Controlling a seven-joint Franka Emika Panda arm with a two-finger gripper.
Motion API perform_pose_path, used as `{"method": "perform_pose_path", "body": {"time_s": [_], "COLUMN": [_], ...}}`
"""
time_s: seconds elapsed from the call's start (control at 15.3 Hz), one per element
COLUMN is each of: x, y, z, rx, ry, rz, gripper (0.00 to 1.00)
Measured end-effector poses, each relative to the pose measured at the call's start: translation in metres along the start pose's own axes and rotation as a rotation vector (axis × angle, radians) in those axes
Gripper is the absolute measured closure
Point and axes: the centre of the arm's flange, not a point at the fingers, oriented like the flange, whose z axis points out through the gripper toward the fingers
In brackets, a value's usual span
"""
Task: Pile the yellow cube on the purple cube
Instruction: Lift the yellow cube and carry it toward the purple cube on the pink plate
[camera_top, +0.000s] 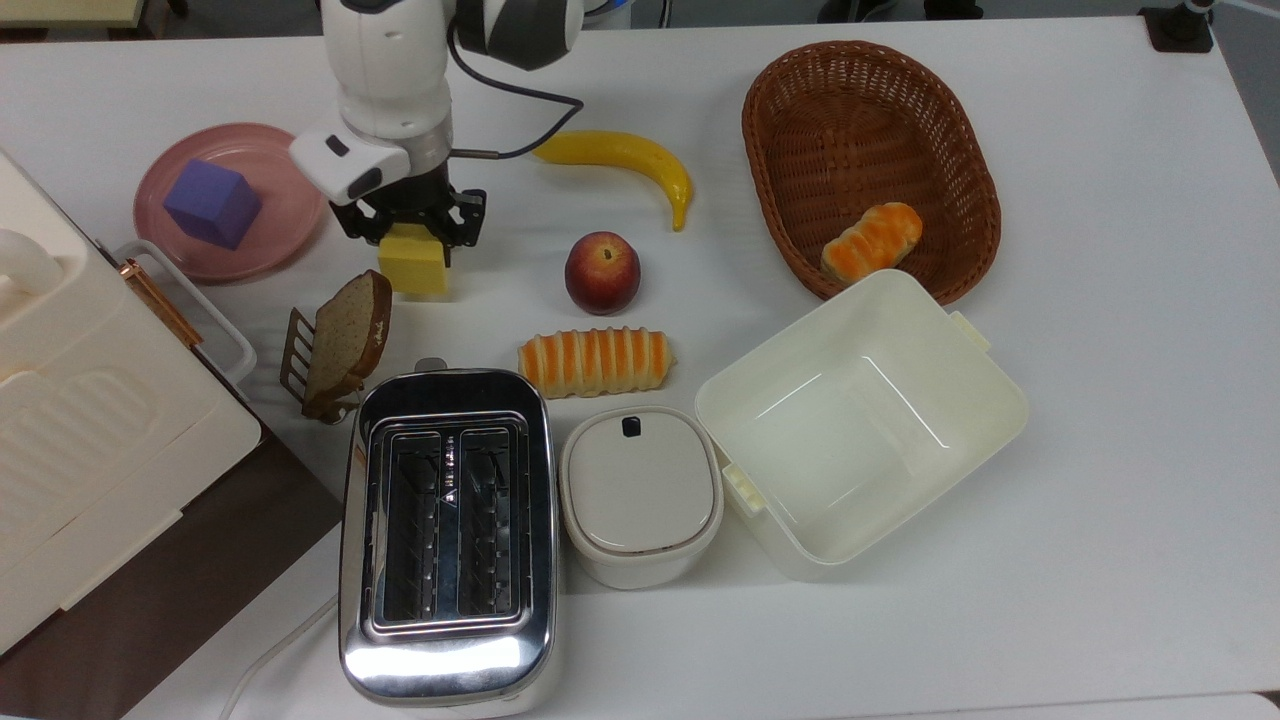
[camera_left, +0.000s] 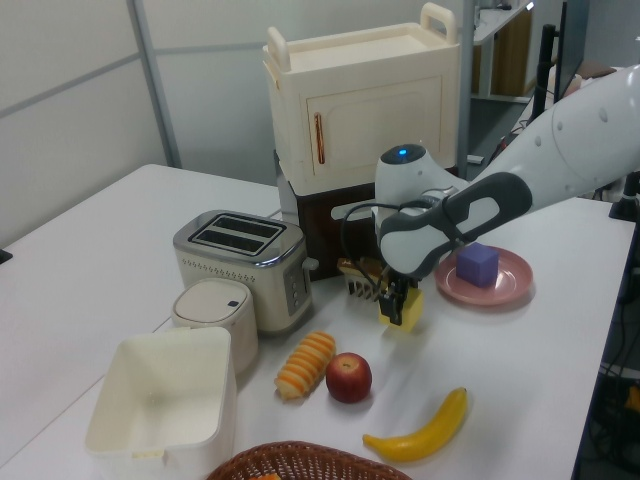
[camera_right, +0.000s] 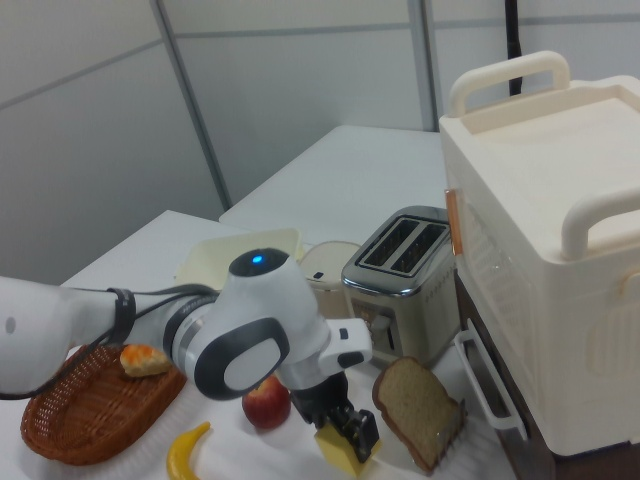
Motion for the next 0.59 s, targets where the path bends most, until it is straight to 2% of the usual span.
{"method": "perform_pose_path", "body": {"time_s": [0.33, 0.59], "x": [0.005, -0.017], "y": [0.041, 0.091], "z": [-0.056, -0.094], "rx": [0.041, 0.086], "ry": [-0.025, 0.002], "rz": [0.067, 0.152], "gripper": [0.41, 0.41]}}
